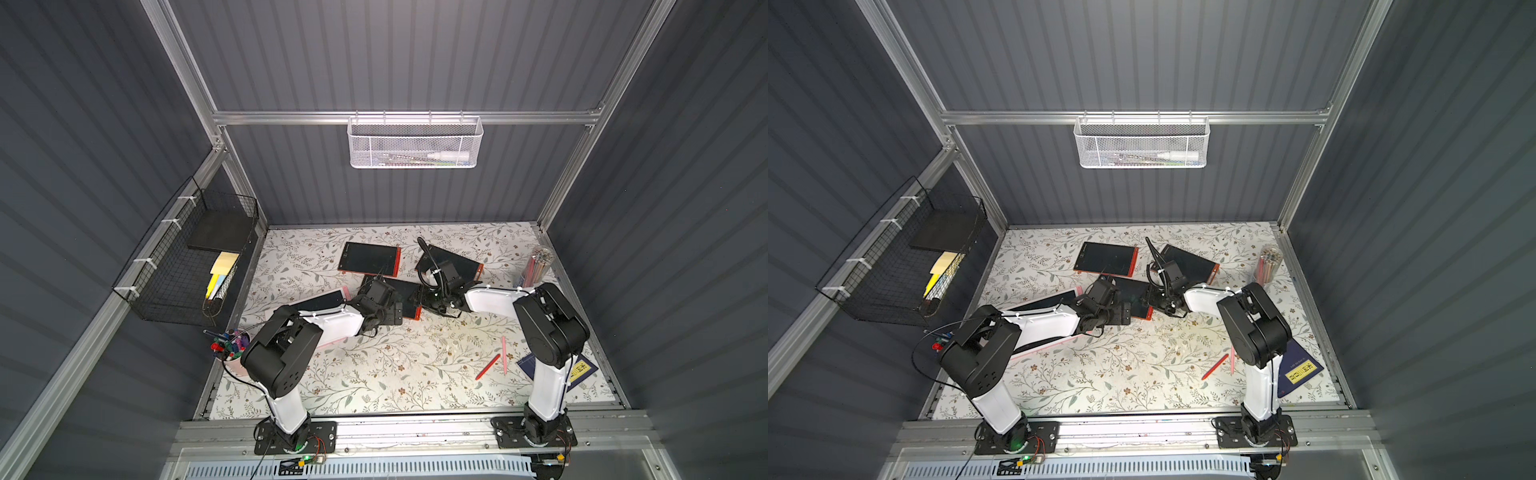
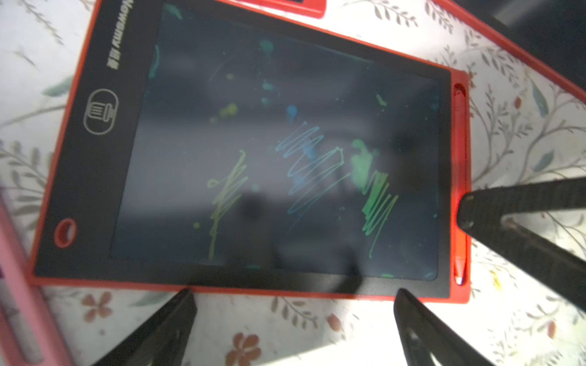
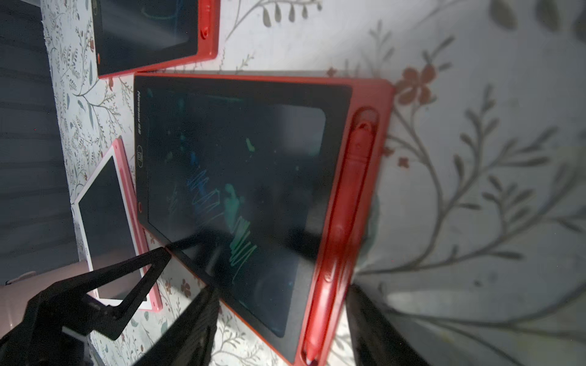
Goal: Place the stylus back onto the writing tablet
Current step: Move the writing tablet to the center of the board.
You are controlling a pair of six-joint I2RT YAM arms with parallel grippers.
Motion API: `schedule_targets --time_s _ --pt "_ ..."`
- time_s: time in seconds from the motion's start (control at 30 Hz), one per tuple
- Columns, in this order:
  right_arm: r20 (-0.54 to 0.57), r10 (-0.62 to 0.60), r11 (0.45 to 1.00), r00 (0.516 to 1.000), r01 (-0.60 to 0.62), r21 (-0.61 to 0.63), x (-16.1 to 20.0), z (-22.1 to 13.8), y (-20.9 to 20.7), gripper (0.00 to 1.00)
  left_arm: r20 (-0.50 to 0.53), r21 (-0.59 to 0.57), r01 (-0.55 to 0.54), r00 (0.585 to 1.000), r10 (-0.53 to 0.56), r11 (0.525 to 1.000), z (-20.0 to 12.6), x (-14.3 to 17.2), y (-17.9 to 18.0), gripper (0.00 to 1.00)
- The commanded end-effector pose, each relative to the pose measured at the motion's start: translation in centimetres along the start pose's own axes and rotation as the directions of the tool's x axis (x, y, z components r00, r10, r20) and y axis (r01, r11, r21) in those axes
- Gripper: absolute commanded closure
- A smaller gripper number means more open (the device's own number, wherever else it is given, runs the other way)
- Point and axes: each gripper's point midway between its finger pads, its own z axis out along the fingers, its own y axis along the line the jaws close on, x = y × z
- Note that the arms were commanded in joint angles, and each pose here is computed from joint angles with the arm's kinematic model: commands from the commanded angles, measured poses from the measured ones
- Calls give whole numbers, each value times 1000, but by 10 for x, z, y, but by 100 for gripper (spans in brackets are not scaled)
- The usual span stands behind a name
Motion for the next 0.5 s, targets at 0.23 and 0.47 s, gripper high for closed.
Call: schedule_targets --time_s 0.23,0.47 --pt "-85 20 1000 996 -20 -2 -3 31 5 35 1 -22 -20 1000 20 1000 9 -6 14 1" --pt "-84 18 1000 996 -20 -23 -15 44 15 35 34 -4 19 999 -19 1000 15 -22 24 1"
